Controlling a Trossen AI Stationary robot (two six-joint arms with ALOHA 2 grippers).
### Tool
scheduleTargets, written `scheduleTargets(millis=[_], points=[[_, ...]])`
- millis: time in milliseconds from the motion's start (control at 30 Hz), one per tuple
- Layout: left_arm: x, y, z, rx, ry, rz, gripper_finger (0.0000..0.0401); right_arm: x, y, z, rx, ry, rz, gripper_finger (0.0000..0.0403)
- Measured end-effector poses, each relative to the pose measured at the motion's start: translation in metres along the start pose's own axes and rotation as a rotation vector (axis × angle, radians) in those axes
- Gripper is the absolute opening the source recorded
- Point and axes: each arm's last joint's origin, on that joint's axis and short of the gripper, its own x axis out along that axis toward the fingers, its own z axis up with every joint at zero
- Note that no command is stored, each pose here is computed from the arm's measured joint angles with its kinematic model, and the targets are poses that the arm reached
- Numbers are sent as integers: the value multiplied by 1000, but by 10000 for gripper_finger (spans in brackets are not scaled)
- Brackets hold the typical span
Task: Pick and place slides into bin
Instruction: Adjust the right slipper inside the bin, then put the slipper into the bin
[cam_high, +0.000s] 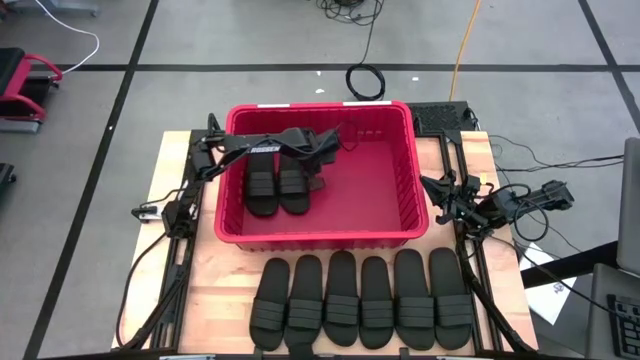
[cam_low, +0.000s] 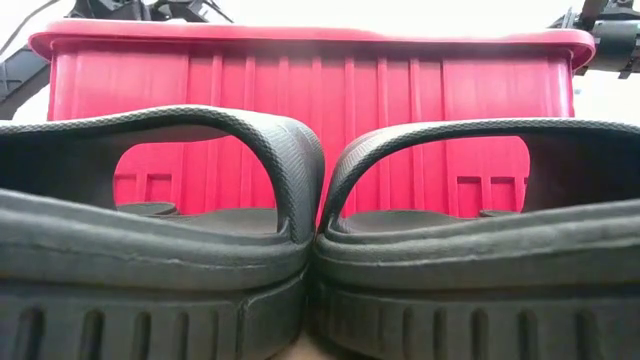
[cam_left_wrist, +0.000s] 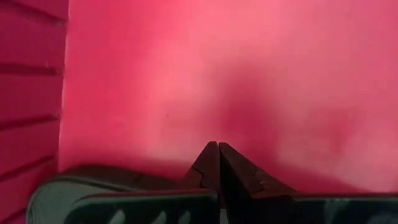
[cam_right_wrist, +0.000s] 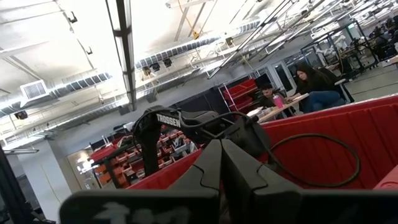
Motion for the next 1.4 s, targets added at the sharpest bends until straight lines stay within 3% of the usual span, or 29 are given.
scheduleTargets(millis=[233, 500, 633, 767, 900, 1100, 1233, 1400], points=[[-1, 0, -8, 5, 85, 40, 0, 0, 0, 0, 0, 0, 0, 0], [-23, 2, 11, 64, -57, -51, 0, 0, 0, 0, -1, 0, -1, 0], [-56, -1, 28, 183, -204, -144, 0, 0, 0, 0, -3, 0, -1, 0], [-119, 0, 38, 218, -388, -124, 0, 0, 0, 0, -6, -1, -1, 0], [-179, 9, 25, 95, -452, 59, 0, 0, 0, 0, -11, 0, -2, 0], [-246, 37, -35, -185, -383, 320, 0, 0, 0, 0, -38, -1, -11, 0], [-246, 66, -73, -321, -248, 328, 0, 0, -1, 0, -37, -4, -25, 0], [-217, 96, -107, -469, -31, 294, 0, 0, -1, 0, -28, -4, -25, 0]])
